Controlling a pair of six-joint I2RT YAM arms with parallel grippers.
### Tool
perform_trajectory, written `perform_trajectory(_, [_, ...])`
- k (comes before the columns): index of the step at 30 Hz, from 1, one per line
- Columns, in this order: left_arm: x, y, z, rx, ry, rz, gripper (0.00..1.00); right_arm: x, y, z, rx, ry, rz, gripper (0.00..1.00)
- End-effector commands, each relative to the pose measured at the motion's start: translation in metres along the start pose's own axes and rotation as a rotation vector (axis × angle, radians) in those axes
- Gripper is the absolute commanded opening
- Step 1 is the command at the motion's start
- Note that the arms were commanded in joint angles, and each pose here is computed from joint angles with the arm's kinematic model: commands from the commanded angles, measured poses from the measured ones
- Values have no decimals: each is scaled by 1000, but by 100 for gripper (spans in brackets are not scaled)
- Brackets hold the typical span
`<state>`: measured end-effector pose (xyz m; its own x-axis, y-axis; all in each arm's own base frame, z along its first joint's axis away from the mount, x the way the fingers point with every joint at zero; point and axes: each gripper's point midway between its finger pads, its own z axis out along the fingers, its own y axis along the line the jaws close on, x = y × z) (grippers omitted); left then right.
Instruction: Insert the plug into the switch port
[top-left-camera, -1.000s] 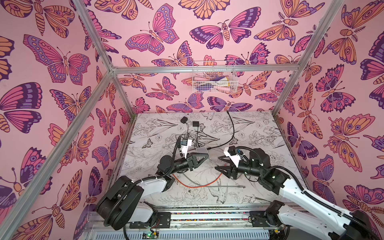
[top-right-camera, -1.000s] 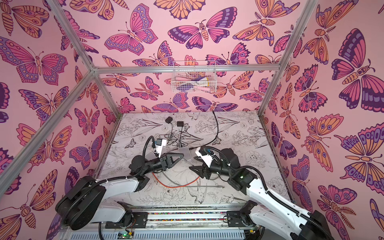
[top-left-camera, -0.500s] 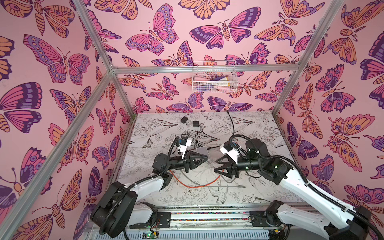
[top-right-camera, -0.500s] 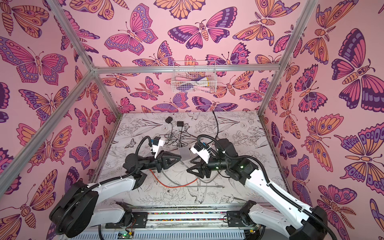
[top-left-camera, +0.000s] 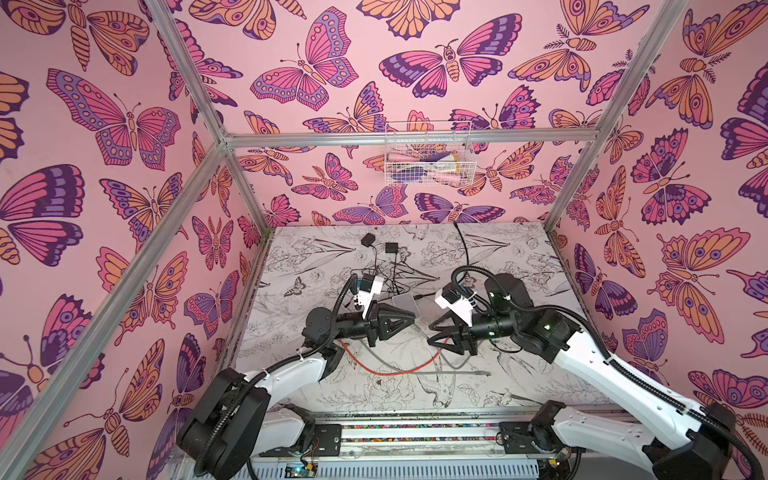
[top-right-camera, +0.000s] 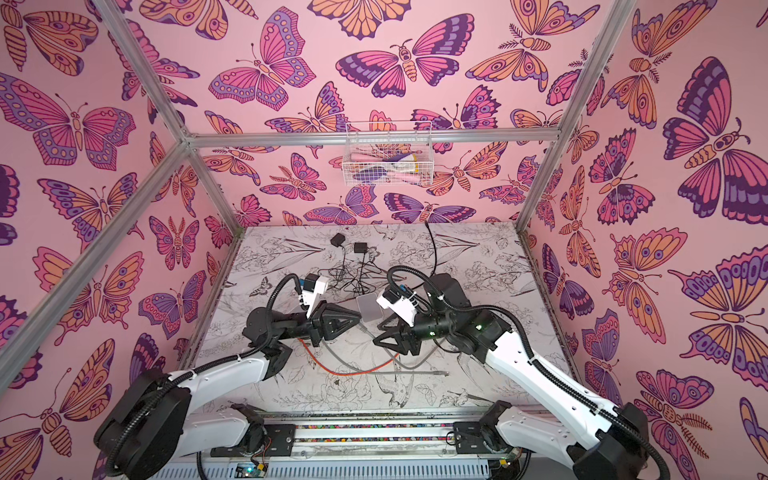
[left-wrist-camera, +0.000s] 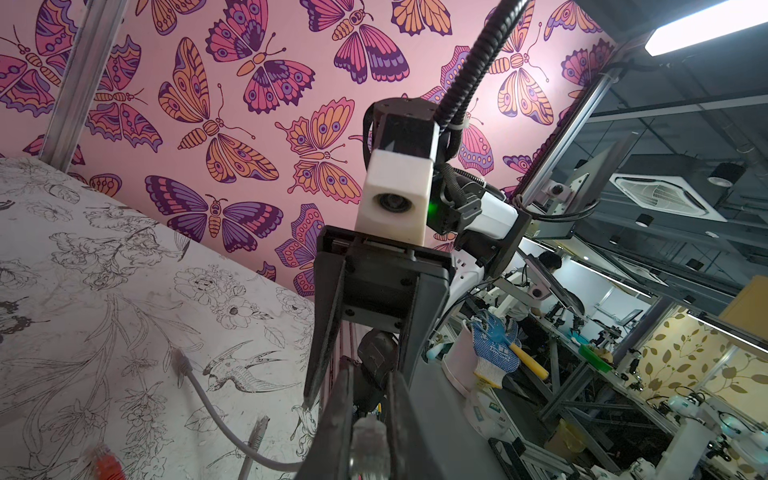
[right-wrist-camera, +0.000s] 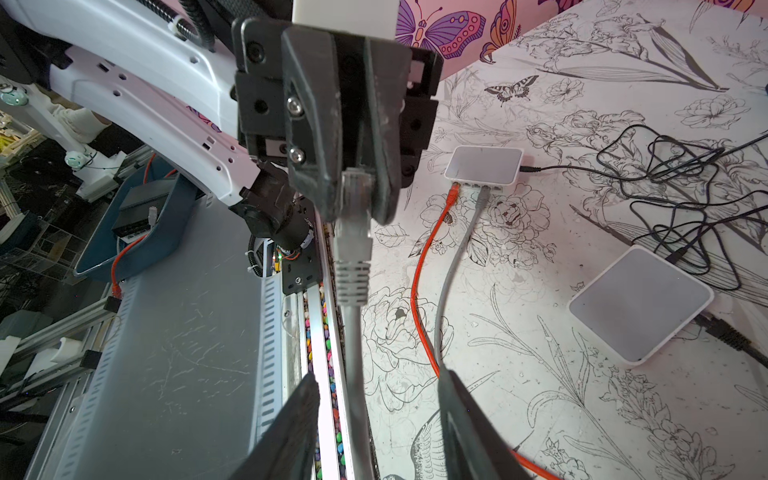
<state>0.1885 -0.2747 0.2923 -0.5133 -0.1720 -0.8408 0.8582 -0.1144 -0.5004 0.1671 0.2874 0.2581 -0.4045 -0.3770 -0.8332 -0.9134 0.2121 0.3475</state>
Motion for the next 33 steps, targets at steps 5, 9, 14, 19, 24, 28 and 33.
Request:
perform_trajectory(5, [-2, -5, 2, 19, 16, 63, 0, -25, 15, 2, -75, -33, -56, 42])
perform_trajectory(9, [0, -3, 2, 4, 20, 65, 0, -23, 16, 7, -92, -10, -47, 36])
perform_trajectory(14, [1, -3, 2, -14, 32, 77, 0, -20, 15, 11, -100, 9, -43, 35])
perform_trajectory(19, [2, -4, 2, -28, 41, 87, 0, -17, 13, 14, -93, 23, -40, 34])
perform_trajectory(24, [2, -5, 2, -30, 40, 93, 0, -17, 14, 15, -98, 27, -41, 30])
perform_trajectory(28, [1, -5, 4, -28, 40, 92, 0, -14, 16, 16, -106, 35, -42, 30])
perform_trajectory(33, [1, -6, 5, -26, 40, 95, 0, -10, 17, 18, -115, 54, -43, 27])
